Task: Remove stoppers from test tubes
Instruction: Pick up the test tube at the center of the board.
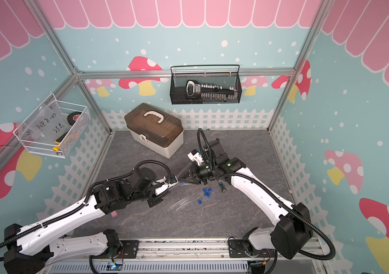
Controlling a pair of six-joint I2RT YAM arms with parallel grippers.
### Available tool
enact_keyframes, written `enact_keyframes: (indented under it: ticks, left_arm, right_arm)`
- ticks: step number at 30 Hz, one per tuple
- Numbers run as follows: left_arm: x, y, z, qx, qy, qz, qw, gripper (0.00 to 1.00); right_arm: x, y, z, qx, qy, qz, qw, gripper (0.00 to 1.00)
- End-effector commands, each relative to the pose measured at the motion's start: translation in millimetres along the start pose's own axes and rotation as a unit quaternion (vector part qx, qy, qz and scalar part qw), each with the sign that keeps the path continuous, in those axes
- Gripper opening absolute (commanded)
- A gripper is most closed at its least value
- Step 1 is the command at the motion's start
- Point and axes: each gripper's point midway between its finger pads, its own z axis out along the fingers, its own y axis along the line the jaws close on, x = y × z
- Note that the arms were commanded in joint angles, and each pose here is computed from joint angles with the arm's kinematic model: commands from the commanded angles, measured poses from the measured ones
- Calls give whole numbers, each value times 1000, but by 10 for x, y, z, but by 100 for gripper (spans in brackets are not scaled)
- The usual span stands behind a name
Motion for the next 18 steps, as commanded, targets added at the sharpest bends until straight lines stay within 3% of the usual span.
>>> enact_keyframes:
  ticks: [1, 6, 11, 12, 18]
  left_arm:
    - [14, -22, -2, 7, 0, 8, 1000, 18]
    - [34, 10, 13, -4, 1, 16, 1000, 0]
    - [65, 36, 36, -22, 8, 62, 998, 0]
    - [63, 36, 35, -24, 6, 69, 997, 0]
    - [-40, 109, 5, -63, -27, 130, 989, 0]
  right_arm:
    - [58, 34, -10, -6, -1, -6, 1000, 4]
    - [61, 31, -16, -5, -3, -7, 1000, 9]
    - [59, 36, -56, -2, -11, -17, 1000, 49]
    - [55, 24, -77, 2, -13, -18, 1000, 53]
    - [0, 14, -254, 6, -34, -12, 999, 58]
